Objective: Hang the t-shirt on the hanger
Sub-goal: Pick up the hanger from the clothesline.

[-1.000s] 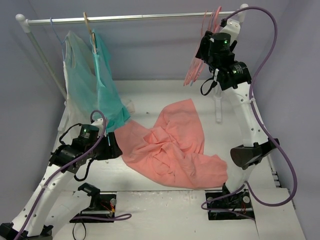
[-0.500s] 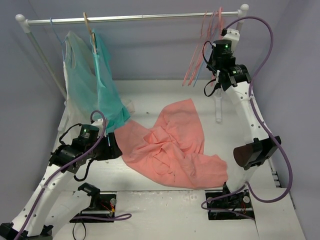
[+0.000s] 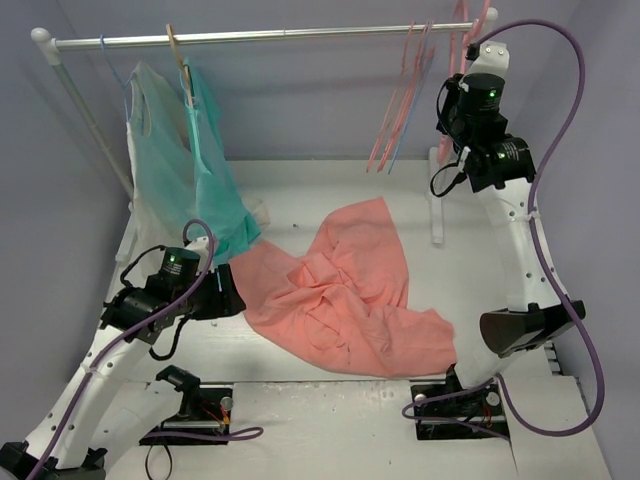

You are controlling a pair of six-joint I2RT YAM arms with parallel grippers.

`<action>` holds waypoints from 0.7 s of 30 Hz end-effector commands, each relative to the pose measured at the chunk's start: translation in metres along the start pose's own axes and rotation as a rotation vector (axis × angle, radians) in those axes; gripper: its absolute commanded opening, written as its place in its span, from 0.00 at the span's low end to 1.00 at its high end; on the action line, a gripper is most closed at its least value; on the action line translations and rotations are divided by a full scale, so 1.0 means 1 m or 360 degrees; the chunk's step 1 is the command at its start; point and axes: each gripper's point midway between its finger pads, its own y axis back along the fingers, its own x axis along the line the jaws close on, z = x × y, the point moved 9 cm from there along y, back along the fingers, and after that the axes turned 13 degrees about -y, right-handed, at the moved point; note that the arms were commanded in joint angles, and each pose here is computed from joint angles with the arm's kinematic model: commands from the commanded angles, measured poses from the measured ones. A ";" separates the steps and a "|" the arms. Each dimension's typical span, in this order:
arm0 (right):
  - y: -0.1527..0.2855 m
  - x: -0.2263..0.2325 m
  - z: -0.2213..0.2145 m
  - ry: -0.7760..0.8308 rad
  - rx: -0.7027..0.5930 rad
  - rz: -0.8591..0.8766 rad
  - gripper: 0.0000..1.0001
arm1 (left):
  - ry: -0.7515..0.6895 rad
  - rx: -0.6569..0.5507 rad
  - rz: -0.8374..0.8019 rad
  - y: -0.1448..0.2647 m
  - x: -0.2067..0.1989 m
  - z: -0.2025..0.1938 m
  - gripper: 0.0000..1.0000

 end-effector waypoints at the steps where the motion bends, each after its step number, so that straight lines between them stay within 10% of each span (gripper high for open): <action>1: 0.041 0.005 0.055 -0.0056 -0.0334 0.0181 0.00 | -0.0008 -0.0062 -0.0036 -0.001 -0.003 0.009 0.51; 21: 0.136 -0.062 -0.061 0.0007 0.0531 0.0050 0.00 | -0.0093 -0.0003 -0.0099 -0.023 -0.014 0.047 0.51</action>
